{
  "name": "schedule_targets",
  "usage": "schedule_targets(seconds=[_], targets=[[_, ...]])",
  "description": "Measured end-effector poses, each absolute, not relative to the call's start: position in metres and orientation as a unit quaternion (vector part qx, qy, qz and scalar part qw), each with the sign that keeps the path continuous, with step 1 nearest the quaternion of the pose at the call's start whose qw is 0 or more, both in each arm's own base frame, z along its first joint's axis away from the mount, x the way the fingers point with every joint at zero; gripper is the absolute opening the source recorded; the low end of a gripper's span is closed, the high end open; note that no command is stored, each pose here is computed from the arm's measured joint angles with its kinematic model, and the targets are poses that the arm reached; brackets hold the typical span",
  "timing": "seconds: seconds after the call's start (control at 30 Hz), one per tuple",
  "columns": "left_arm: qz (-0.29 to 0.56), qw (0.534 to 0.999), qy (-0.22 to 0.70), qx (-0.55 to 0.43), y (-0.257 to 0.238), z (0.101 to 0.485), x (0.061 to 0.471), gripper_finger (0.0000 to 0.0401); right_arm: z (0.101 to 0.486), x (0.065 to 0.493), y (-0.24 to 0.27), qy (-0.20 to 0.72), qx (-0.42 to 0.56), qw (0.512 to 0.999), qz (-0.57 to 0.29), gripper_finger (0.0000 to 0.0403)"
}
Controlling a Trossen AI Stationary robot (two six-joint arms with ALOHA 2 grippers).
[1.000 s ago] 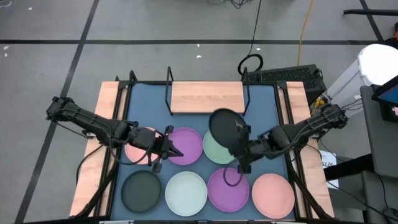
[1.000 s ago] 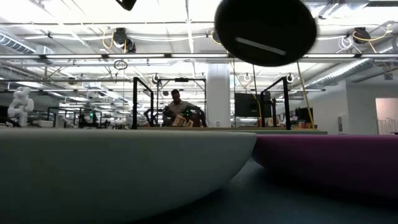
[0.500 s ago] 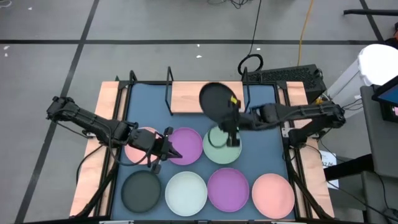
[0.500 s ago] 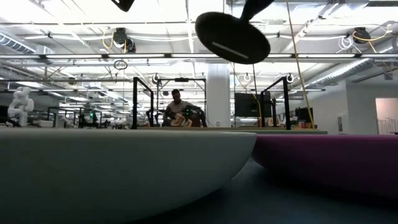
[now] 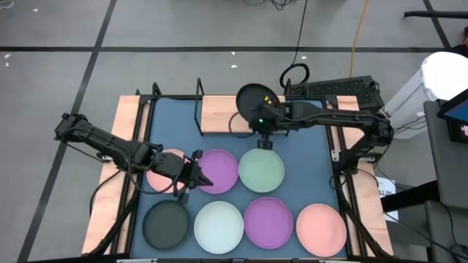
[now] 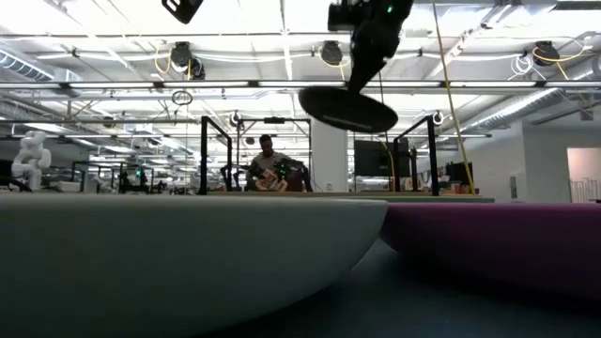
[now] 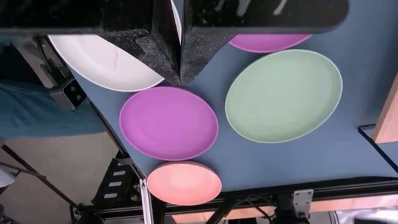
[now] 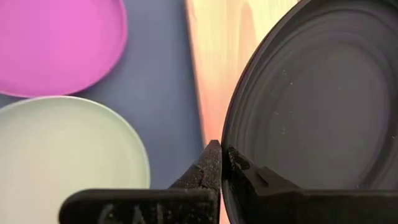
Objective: Place and stack plates onto a shelf
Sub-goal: Put the black bowl on the shelf
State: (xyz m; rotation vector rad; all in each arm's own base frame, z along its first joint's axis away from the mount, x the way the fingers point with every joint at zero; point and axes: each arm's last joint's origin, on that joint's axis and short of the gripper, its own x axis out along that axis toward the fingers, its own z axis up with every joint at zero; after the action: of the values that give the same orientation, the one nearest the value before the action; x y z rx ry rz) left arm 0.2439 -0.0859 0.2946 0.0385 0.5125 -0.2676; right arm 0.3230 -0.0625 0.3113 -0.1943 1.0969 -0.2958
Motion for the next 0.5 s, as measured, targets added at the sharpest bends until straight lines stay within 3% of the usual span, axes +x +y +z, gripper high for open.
schedule_targets(seconds=[0.5], targets=[[-0.138,0.958,0.248,0.04,-0.086,0.295,0.244,0.0012,0.251,0.351,-0.089,0.592,-0.051,0.787,-0.166,0.0]])
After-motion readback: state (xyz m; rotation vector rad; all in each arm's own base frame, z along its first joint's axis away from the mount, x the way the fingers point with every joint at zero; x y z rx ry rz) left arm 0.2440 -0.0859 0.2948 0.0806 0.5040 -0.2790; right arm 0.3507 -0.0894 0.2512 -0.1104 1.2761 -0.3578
